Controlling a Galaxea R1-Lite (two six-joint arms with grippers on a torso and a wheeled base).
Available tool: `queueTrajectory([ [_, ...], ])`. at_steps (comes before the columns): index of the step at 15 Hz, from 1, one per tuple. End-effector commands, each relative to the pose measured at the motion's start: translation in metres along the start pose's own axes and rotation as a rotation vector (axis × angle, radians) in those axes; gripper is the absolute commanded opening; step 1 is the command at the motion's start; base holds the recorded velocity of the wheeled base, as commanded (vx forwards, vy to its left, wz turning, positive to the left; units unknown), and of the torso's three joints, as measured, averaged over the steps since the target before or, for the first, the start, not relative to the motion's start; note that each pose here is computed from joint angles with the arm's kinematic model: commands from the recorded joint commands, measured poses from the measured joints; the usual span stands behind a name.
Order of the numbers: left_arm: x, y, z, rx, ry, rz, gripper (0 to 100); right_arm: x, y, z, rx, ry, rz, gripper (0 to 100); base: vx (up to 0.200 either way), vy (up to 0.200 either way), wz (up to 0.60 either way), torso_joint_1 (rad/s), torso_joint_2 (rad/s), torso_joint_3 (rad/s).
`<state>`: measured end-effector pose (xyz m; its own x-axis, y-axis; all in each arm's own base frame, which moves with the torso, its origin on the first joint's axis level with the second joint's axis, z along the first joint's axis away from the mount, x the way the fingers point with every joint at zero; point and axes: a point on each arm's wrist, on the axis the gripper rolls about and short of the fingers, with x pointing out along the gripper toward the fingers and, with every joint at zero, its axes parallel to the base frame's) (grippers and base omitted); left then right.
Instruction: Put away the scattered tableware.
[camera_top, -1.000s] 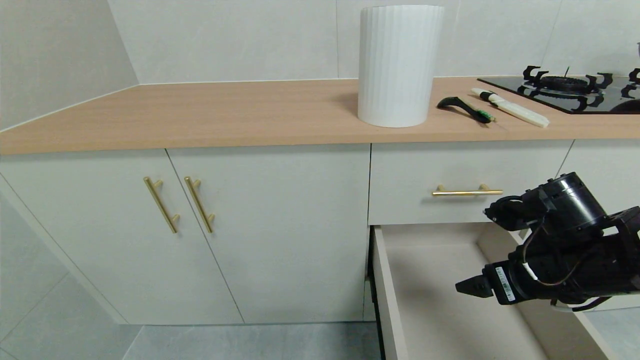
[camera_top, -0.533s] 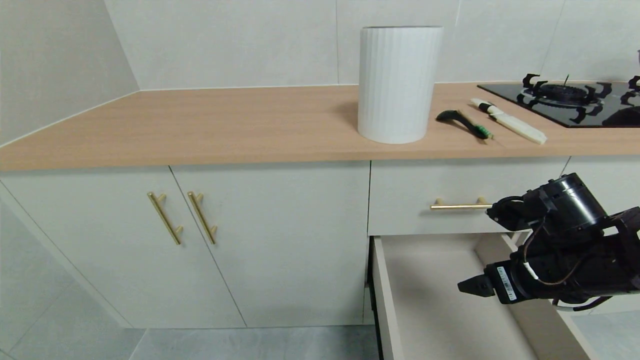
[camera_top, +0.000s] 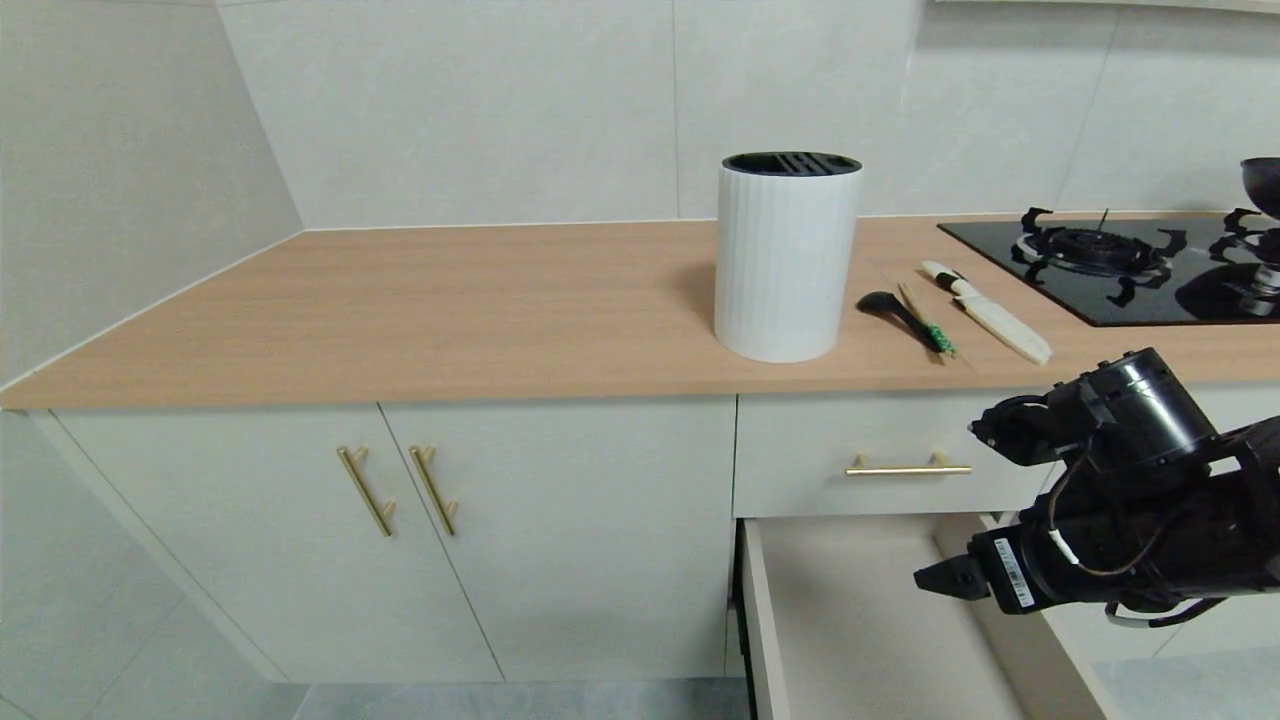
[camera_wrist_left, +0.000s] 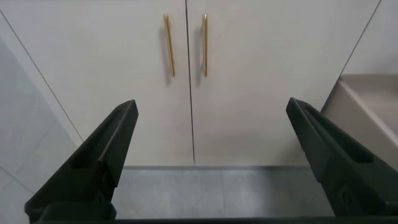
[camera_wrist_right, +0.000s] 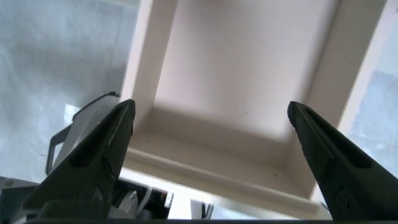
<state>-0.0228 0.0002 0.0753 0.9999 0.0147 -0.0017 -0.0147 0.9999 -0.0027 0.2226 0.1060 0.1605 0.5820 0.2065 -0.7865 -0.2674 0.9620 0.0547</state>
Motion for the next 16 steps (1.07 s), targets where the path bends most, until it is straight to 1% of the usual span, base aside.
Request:
queueTrajectory([
  [1, 0.000, 0.000, 0.000, 0.000, 0.001, 0.001, 100, 0.000, 0.000, 0.000, -0.001, 0.000, 0.000, 100, 0.000, 0.000, 0.00, 0.193, -0.46, -0.286],
  [6, 0.000, 0.000, 0.000, 0.000, 0.000, 0.001, 100, -0.002, 0.000, 0.000, -0.002, -0.007, -0.006, 100, 0.000, 0.000, 0.00, 0.202, -0.48, -0.282],
  [7, 0.000, 0.000, 0.000, 0.000, 0.000, 0.001, 100, -0.003, 0.000, 0.004, -0.010, -0.024, -0.013, 100, 0.000, 0.000, 0.00, 0.105, -0.25, -0.139],
  [8, 0.000, 0.000, 0.000, 0.000, 0.001, 0.001, 100, -0.007, 0.002, 0.017, -0.033, -0.078, -0.006, 100, 0.000, 0.000, 0.00, 0.061, -0.14, -0.085],
  [9, 0.000, 0.000, 0.000, 0.000, 0.000, 0.001, 100, -0.013, -0.001, 0.035, -0.028, -0.160, -0.011, 100, 0.000, 0.000, 0.00, 0.046, -0.08, -0.056],
  [11, 0.000, 0.000, 0.000, 0.000, 0.000, 0.001, 100, -0.024, 0.000, 0.062, -0.026, -0.269, -0.005, 100, 0.000, 0.000, 0.00, 0.000, 0.00, 0.000],
  [12, 0.000, 0.000, 0.000, 0.000, 0.000, 0.001, 100, -0.032, 0.001, 0.087, -0.022, -0.328, -0.007, 100, 0.000, 0.000, 0.00, 0.000, 0.00, 0.000],
  [13, 0.000, 0.000, 0.000, 0.000, 0.001, 0.001, 100, -0.035, 0.001, 0.097, -0.019, -0.322, -0.016, 100, 0.000, 0.000, 0.00, 0.000, 0.00, 0.000],
  [14, 0.000, 0.000, 0.000, 0.000, 0.001, 0.001, 100, -0.033, -0.001, 0.103, -0.006, -0.293, -0.033, 100, 0.000, 0.000, 0.00, 0.000, 0.00, 0.000],
  [15, 0.000, 0.000, 0.000, 0.000, 0.001, 0.001, 100, -0.033, -0.001, 0.103, -0.006, -0.293, -0.033, 100, 0.000, 0.000, 0.00, 0.000, 0.00, 0.000],
  [16, 0.000, 0.000, 0.000, 0.000, 0.000, 0.001, 100, -0.013, -0.008, 0.107, 0.018, -0.255, -0.067, 100, 0.000, 0.000, 0.00, 0.000, 0.00, 0.000],
])
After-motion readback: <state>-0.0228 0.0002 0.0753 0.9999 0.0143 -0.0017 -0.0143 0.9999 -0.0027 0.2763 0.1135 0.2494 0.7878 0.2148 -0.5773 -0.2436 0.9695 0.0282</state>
